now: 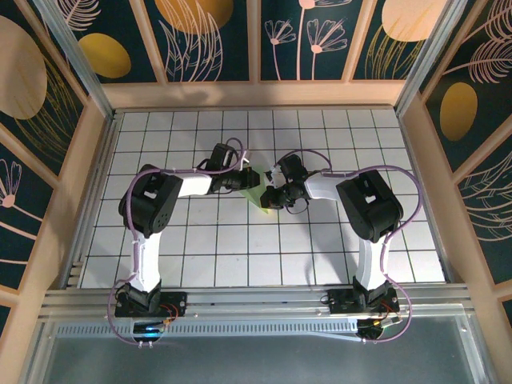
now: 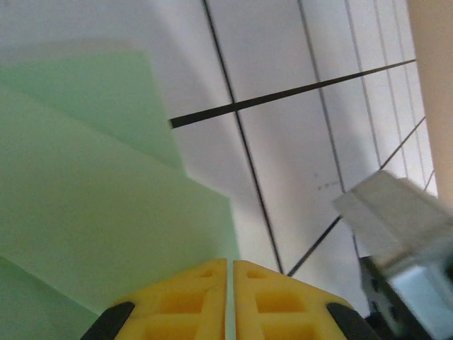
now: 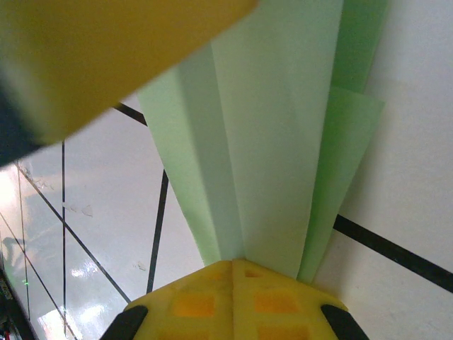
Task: Fold a paper plane with a square sheet of paper (fold left side to right side)
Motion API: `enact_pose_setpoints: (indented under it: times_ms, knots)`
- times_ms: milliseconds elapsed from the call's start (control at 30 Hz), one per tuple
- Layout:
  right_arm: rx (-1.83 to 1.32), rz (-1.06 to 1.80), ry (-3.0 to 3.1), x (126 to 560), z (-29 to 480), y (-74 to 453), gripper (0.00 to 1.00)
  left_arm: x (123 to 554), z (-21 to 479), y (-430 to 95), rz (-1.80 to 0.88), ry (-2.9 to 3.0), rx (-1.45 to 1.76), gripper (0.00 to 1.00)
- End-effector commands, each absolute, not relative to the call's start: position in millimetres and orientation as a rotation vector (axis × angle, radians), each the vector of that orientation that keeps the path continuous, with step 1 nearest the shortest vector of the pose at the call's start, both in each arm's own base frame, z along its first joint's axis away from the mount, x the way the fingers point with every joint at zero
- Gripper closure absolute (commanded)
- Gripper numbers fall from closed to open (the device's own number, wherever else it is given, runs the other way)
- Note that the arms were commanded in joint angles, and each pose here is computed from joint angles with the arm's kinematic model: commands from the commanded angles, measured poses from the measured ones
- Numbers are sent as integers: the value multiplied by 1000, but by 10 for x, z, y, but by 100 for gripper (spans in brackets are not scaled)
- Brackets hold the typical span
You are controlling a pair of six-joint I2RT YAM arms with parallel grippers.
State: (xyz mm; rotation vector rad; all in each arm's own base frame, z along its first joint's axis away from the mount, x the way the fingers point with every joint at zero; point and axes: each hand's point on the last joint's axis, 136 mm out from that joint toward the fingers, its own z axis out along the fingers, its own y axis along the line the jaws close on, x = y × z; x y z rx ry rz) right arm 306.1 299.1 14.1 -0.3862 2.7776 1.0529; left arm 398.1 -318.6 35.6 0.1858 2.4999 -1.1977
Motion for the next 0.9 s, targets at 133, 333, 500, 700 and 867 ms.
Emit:
enact_pose_setpoints:
  times_ms: [133,333,500,700,867]
  knots:
    - [-303,786,3096,2583,-458,2575,100,4008,50,-3094,-1094,2574,187,89]
    - [-312,886,3005,2738,-176,2739,100,4006,-148,-2962,-982,2630,130,93]
    - [-378,1176,2795,2908,411,3038,100,3983,-171,-2924,-958,2646,118,97]
    - [-413,1385,2675,2921,697,3045,100,3967,-168,-2923,-966,2644,117,98]
    - [-365,1396,2717,2816,506,3001,100,3967,-158,-2921,-965,2642,118,98]
